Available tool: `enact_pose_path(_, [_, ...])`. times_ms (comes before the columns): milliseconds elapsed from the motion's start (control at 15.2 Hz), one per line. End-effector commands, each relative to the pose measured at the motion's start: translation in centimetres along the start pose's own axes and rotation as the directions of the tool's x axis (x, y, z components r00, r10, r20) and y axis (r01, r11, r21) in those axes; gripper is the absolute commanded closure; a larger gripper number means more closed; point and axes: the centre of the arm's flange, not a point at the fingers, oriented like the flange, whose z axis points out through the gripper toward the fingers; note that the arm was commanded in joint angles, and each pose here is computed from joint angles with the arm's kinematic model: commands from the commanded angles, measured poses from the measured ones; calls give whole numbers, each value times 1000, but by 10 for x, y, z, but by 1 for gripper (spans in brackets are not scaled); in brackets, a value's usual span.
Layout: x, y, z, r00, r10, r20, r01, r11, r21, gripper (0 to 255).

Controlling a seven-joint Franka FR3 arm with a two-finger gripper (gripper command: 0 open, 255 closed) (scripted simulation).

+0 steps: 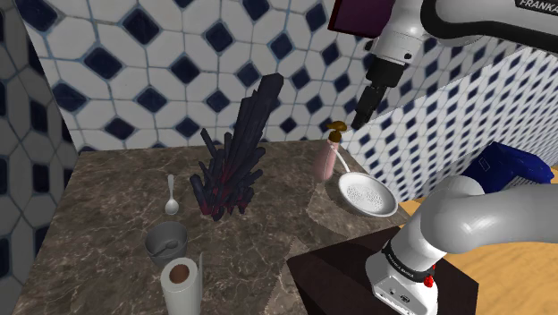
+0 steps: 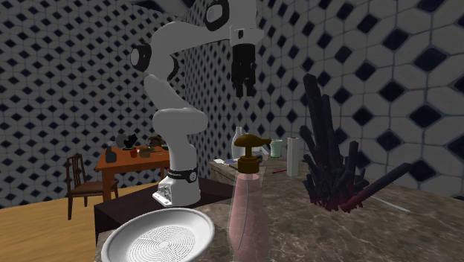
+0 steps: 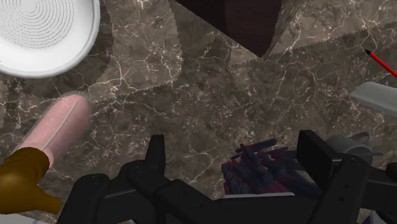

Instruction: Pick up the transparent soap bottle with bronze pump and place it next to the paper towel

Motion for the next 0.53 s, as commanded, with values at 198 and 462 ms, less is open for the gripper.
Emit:
enact_pose_path(198, [11, 38, 9, 1000, -11, -6, 12, 1000, 7, 0])
enact_pose_path(462, [26, 88, 21, 1000, -27, -14, 27, 1000, 16, 0])
